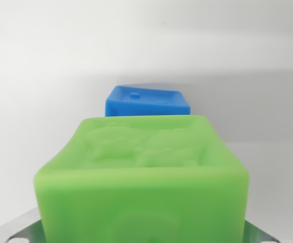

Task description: Stack cube

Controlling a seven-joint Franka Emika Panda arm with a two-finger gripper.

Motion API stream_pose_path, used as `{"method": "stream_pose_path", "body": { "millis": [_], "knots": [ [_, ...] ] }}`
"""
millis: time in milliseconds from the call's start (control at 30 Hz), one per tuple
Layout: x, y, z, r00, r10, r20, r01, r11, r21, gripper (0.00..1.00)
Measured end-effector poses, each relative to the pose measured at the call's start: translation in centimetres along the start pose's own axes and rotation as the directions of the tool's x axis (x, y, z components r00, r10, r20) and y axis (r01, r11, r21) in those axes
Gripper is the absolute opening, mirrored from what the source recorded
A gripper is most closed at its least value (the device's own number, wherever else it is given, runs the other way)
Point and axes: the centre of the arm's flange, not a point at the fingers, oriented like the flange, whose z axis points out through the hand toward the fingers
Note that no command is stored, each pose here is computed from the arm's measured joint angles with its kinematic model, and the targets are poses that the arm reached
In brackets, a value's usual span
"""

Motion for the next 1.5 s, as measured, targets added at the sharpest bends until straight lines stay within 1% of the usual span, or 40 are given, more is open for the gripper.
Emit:
{"method": "stream_pose_path", "body": {
  "millis": [200,467,567,767,867,1200,1233,1500],
  "knots": [
    [0.0,0.0,1.2,1.0,0.0,0.0005,0.0,1.0,-0.001,0.0],
    [-0.1,0.0,2.6,1.0,-0.001,0.0004,0.001,1.0,-0.0005,0.0],
    [-0.1,0.0,3.0,1.0,-0.001,0.001,0.001,1.0,-0.0009,0.0],
    [-0.1,0.0,3.7,1.0,-0.001,-0.0002,0.001,1.0,-0.0006,0.0],
    [-0.1,0.0,4.0,1.0,-0.001,0.0005,0.001,1.0,-0.001,0.0],
    [-0.1,0.0,4.4,1.0,-0.001,0.0003,0.001,1.0,-0.0004,0.0],
    [-0.1,0.0,4.4,1.0,-0.001,0.0003,0.001,1.0,-0.0003,1.0],
    [-0.1,0.0,4.4,1.0,-0.001,-0.0001,0.001,1.0,0.0001,1.0]
  ]
}}
